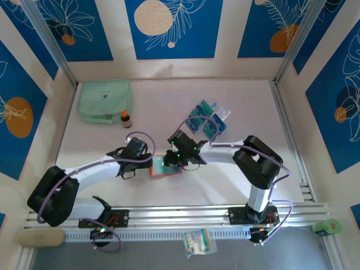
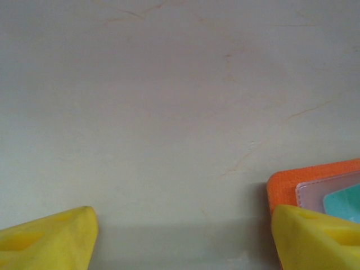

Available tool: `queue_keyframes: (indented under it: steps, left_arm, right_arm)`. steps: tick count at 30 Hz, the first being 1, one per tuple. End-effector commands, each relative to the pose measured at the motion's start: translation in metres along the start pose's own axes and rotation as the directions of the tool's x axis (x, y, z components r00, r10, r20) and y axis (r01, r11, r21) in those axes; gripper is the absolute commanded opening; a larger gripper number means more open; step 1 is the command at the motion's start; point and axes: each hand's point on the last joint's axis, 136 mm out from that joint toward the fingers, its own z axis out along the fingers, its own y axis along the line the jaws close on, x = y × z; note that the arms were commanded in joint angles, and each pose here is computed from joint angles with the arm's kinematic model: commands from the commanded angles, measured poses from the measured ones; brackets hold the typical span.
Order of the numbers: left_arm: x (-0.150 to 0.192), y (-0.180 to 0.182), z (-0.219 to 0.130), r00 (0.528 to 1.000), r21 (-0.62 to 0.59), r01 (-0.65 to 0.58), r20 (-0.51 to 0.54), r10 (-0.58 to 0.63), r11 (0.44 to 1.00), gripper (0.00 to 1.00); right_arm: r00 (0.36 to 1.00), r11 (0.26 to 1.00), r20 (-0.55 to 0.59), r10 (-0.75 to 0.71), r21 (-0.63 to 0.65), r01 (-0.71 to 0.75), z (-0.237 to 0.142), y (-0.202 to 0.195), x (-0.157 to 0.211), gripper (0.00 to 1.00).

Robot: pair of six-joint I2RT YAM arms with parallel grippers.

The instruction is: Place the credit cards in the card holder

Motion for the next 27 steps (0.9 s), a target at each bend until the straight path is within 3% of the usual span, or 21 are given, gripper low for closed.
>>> queue_keyframes:
  steps: [1, 17, 27]
  left_arm:
    - [0.009, 0.005, 0.003, 1.000, 0.005, 0.017, -0.019, -0.017, 1.000, 0.81]
    - [0.014, 0.006, 0.013, 0.999, -0.006, 0.009, -0.033, -0.009, 1.000, 0.81]
    - [0.000, 0.000, 0.002, 1.000, 0.012, 0.017, -0.007, -0.017, 1.000, 0.81]
  right_arm:
    - [1.000, 1.000, -0.026, 0.015, 0.005, -0.015, 0.008, -0.004, 0.009, 0.09]
    - [0.997, 1.000, -0.076, 0.025, 0.016, -0.024, 0.025, 0.003, 0.021, 0.06]
    - [0.996, 0.999, -0.075, 0.040, 0.007, -0.039, 0.026, 0.008, 0.019, 0.05]
